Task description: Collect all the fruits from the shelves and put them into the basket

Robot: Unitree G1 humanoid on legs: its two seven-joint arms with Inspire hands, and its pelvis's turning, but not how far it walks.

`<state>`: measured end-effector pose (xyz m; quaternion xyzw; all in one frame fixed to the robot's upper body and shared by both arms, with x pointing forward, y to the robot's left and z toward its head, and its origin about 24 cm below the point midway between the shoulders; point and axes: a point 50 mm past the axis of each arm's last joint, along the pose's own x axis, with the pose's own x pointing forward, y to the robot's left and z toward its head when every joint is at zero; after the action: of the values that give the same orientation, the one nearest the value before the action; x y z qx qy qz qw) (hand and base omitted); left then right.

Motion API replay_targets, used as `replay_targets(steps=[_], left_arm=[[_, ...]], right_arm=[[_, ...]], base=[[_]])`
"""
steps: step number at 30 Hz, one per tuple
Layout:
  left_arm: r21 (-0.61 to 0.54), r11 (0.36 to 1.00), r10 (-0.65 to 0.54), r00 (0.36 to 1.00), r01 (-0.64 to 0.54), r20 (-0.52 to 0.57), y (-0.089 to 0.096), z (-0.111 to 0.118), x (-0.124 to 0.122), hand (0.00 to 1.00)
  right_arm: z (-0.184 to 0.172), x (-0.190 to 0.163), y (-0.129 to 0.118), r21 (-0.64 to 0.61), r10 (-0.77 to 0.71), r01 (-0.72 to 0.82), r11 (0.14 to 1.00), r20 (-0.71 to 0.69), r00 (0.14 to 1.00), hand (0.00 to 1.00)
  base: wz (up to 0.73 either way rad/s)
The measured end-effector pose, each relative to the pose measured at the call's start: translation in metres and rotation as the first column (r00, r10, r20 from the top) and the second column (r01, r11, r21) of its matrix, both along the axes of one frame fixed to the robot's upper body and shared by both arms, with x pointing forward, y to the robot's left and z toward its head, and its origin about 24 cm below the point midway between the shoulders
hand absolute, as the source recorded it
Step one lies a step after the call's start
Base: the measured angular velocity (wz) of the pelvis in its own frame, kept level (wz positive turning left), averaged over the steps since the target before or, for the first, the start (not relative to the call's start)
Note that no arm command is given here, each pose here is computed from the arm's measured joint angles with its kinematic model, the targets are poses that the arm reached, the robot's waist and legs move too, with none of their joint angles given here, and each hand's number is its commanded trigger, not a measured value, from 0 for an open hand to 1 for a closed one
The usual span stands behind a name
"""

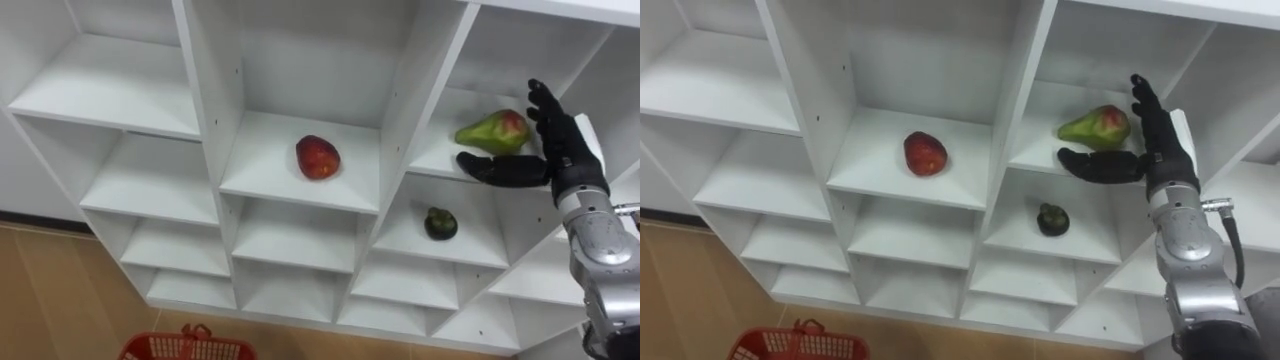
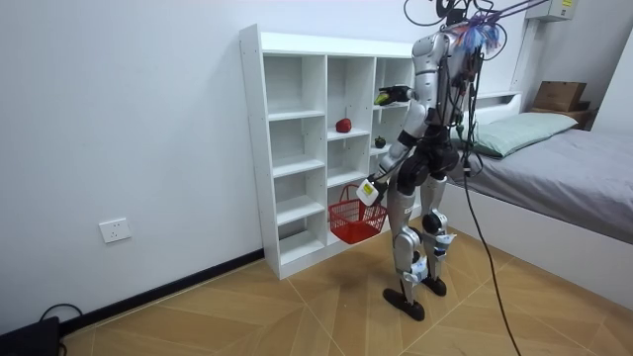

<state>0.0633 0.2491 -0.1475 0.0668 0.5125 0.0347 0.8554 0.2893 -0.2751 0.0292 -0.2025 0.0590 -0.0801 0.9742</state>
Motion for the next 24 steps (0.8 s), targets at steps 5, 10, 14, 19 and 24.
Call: replay_targets(steps=[5,10,14,19,24], left_arm=[[0.0,1.0,0.005,1.0,-0.005,-0.006,0.0,0.0,-0.002,1.0],[0.0,1.0,0.013,1.0,-0.013,-0.017,0.001,-0.002,-0.004,1.0],[0.0,1.0,0.013,1.0,-0.013,-0.019,0.001,-0.002,-0.004,1.0],[-0.004,1.0,0.021,1.0,-0.021,-0.018,0.001,-0.002,-0.004,1.0],[-0.002,1.0,0.02,1.0,-0.02,-0.018,0.002,-0.001,-0.004,1.0]], right_arm=[[-0.003,-0.001,-0.002,0.007,0.002,-0.001,1.0,-0.016,1.0,0.6],[-0.001,-0.001,-0.003,-0.006,-0.001,0.001,1.0,-0.01,1.0,1.0],[0.004,0.0,-0.011,-0.04,-0.007,0.006,0.999,-0.011,1.0,1.0],[0.005,0.0,-0.014,-0.056,-0.006,0.005,0.998,-0.015,1.0,1.0],[0.004,0.0,-0.013,-0.062,0.015,-0.017,0.998,-0.033,0.999,1.0]], base=[[0.01],[0.0],[0.0],[0.0],[0.0]])
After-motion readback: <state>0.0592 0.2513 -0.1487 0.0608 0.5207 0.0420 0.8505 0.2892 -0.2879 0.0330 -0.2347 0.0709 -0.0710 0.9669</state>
